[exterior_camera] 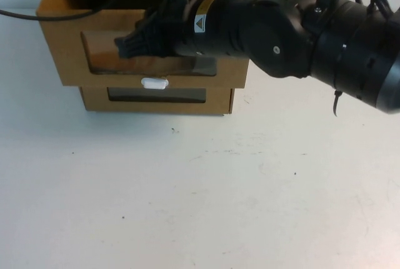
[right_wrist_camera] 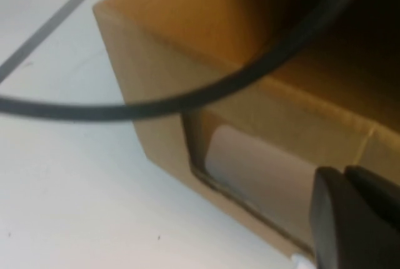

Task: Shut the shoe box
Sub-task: Close the shoe box with your right arm

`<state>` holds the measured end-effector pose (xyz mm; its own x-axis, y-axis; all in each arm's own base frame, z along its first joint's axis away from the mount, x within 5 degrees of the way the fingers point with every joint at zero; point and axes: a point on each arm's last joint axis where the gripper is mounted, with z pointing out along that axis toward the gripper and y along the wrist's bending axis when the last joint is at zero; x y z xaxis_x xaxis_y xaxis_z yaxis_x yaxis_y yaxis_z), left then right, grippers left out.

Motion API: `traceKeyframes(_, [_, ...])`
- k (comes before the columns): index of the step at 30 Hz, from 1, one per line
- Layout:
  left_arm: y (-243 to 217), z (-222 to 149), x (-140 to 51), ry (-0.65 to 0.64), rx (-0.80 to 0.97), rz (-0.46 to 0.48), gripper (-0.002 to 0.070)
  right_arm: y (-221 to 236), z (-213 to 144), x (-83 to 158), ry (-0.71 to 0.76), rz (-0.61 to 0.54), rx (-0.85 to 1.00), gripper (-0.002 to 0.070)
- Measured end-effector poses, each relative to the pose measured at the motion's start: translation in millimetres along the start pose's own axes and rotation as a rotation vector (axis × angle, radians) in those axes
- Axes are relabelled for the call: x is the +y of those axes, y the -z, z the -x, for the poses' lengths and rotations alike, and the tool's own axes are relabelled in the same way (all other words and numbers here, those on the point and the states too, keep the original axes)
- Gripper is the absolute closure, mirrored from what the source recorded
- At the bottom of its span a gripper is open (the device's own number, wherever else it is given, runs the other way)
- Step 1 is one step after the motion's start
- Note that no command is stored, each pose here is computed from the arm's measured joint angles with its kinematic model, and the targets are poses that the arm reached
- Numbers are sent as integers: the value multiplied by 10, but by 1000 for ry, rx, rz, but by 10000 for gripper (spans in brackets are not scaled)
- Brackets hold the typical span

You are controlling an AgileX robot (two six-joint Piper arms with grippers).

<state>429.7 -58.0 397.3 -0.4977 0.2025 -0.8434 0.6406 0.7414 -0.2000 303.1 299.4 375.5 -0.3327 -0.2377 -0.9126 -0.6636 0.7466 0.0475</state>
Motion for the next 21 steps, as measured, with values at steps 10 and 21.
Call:
traceKeyframes(10, [0,-1,-1,0,2,-1,680,-161,-14,-213,-26,-33,-44,688])
traceKeyframes(21, [0,-3,-2,0,3,-3,680,-398,36,-324,-34,-49,-99,688])
